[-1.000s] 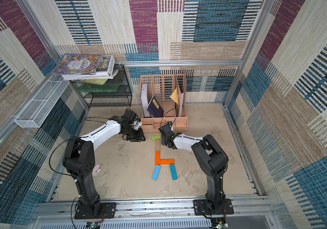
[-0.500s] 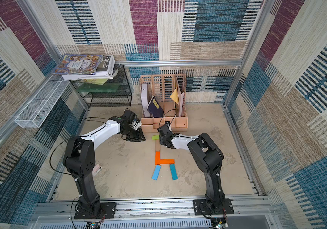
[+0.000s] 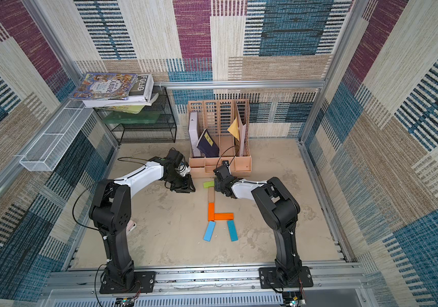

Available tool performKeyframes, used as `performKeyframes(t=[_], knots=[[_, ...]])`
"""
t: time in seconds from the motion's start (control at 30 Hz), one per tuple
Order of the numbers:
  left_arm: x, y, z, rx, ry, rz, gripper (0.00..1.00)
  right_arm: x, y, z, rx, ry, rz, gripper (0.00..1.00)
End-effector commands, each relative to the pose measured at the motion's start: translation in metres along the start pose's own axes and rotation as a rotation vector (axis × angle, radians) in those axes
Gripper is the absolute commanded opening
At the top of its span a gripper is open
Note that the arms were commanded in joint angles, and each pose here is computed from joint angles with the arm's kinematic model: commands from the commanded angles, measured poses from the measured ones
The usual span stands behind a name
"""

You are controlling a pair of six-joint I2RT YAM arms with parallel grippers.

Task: Assemble a giraffe with building blocks
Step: Adjust the building block at the center of the board.

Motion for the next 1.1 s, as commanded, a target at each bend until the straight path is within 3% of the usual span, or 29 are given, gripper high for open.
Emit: performKeyframes(t=[0.0,1.07], knots=[[0.0005,-0.0010,-0.0009,0.000,0.012,-0.006,0.34,0.0022,0.0083,-0.0090,-0.008,0.040,0.055,0.74],[0.0015,-0.0007,0.0009,-0.001,0.014,-0.004,0.34,-0.0037,0.0110,-0.0121,-0.004,0.041,0.062,0.73]])
Point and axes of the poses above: each gripper's point midway between its finger pads, its own x axis out along the fingers, its own y axis along the line the jaws close on, z = x × y, the point moved 2 cm from there along -x, back along the fingers, and after that the axes turned 6 degrees about -x, right-handed, at the moved point
